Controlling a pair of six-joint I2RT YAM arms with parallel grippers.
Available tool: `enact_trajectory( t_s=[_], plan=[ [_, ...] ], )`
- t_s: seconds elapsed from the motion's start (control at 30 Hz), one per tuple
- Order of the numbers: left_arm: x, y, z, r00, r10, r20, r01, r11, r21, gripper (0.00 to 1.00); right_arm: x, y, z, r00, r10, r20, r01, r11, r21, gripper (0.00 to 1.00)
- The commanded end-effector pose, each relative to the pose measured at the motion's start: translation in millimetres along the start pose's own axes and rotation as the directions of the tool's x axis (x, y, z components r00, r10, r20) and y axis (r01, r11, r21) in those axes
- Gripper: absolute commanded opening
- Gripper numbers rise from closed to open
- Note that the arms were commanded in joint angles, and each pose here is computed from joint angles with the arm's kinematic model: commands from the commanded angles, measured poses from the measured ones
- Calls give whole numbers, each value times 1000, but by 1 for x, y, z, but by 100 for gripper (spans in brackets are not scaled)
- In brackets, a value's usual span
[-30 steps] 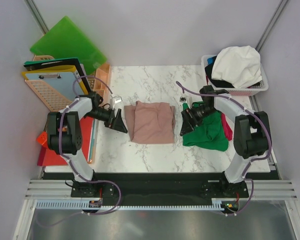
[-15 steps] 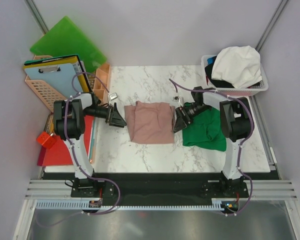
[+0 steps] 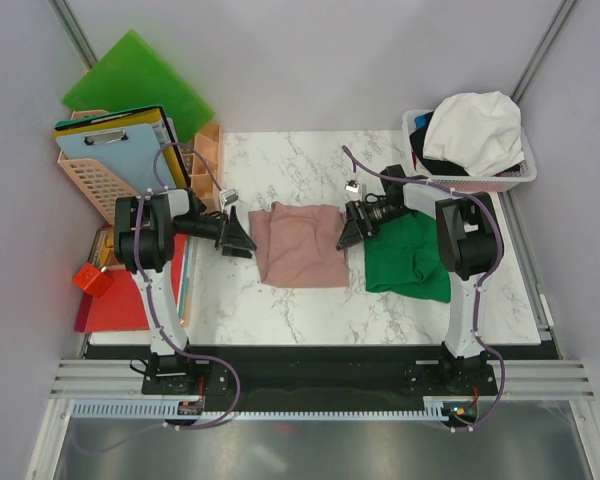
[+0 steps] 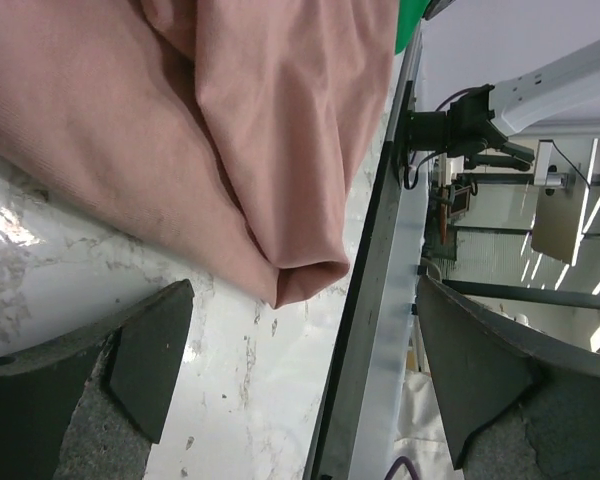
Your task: Fold and stack the t-shirts
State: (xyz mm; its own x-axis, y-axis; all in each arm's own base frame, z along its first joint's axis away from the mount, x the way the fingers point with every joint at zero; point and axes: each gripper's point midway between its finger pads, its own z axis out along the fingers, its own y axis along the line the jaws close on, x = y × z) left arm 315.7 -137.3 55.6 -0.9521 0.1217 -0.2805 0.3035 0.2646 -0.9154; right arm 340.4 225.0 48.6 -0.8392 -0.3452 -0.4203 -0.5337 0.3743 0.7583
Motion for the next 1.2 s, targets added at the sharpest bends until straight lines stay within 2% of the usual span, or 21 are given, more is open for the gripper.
enact_trajectory(
  t_s=[0.0, 0.03, 0.17, 0.33, 0.43, 0.53, 0.6, 0.77, 0.8, 0.9, 1.0, 1.17],
  plan=[
    [-16, -1, -9, 999, 17, 32, -15, 999, -46, 100, -15, -9, 3, 997, -63, 44, 62, 998, 24, 98],
    [-18, 6, -14, 998, 50, 24, -47, 992, -120, 100, -11, -8, 3, 997, -66, 41, 65, 998, 25, 98],
    [-13, -5, -25, 990, 134, 34, -122, 964, -237, 100, -11, -2, -1, 994, -100, 52, 99, 994, 37, 98],
    [-7, -13, -17, 993, 102, 52, -91, 981, -171, 100, -11, 0, -2, 993, -102, 54, 100, 994, 33, 98],
    [8, -7, -8, 997, 72, 15, -68, 982, -176, 100, -7, -2, -3, 993, -108, 47, 105, 993, 52, 98],
    [12, 7, -13, 995, 93, 21, -82, 948, -309, 100, -9, -3, -4, 990, -127, 61, 123, 990, 73, 98],
    [4, 15, -16, 987, 157, 33, -131, 909, -396, 100, -8, -3, -4, 990, -125, 65, 120, 989, 82, 98],
    [-4, 13, -14, 977, 208, 38, -167, 872, -461, 100, -5, -12, 0, 993, -108, 55, 103, 991, 88, 98],
    [-3, 13, -1, 974, 227, -4, -202, 859, -470, 100, -3, -13, 1, 993, -105, 53, 100, 991, 87, 98],
    [-6, 17, 8, 972, 234, -28, -219, 851, -476, 100, 0, -15, 2, 993, -105, 47, 100, 991, 90, 98],
    [-5, 25, 16, 978, 202, -44, -199, 865, -460, 100, 1, -18, 3, 993, -103, 48, 98, 990, 101, 98],
    [-20, 25, 20, 975, 217, -37, -210, 867, -451, 100, -1, -25, 6, 992, -108, 64, 99, 987, 127, 98]
  ],
)
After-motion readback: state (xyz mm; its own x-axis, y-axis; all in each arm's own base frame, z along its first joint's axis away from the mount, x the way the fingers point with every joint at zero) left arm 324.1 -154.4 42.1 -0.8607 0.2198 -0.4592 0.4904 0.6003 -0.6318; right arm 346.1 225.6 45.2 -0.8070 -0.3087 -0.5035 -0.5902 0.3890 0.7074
